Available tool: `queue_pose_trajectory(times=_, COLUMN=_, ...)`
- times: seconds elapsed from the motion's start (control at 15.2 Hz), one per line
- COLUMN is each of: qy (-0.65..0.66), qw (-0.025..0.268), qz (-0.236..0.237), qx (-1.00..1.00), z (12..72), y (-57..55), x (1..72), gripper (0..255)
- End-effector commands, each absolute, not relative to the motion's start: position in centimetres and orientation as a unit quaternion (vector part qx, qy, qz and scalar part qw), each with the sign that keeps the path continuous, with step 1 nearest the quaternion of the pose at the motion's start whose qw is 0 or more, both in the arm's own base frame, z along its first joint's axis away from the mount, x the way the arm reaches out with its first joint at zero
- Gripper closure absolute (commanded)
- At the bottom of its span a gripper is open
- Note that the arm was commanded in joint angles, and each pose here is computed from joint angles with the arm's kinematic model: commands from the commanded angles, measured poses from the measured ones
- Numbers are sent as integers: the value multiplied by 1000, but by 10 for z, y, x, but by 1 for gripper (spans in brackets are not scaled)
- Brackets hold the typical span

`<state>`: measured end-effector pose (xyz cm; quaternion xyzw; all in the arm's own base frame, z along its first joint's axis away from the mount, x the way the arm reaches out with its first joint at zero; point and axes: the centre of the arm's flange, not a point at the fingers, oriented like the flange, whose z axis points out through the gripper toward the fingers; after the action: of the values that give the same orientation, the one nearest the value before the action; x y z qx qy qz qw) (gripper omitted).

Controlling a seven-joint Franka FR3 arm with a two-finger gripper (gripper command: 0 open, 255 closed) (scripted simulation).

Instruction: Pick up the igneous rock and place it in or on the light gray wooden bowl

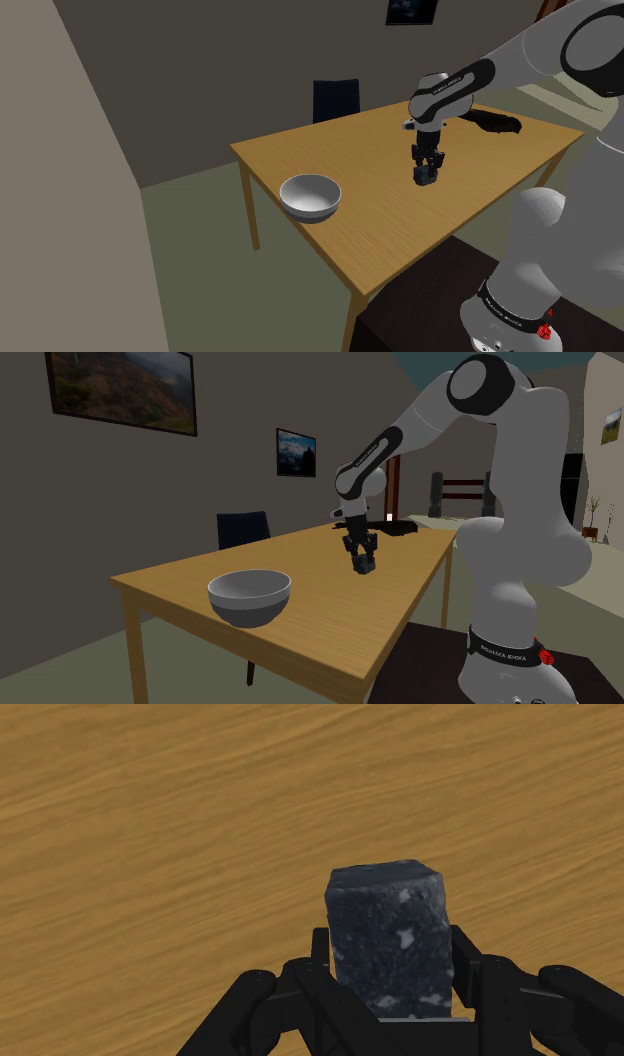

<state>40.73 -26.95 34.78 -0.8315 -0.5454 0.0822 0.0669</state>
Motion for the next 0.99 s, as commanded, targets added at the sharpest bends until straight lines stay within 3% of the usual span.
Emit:
queue_pose_trajectory(times=0.0, qy=-545, qw=67, qz=82, qx=-832, z=348, y=-269, x=407, gripper=255)
queue_pose_trajectory(times=0.92, qy=-545, qw=67, qz=82, qx=-832, z=400, y=-269, x=407, gripper=255)
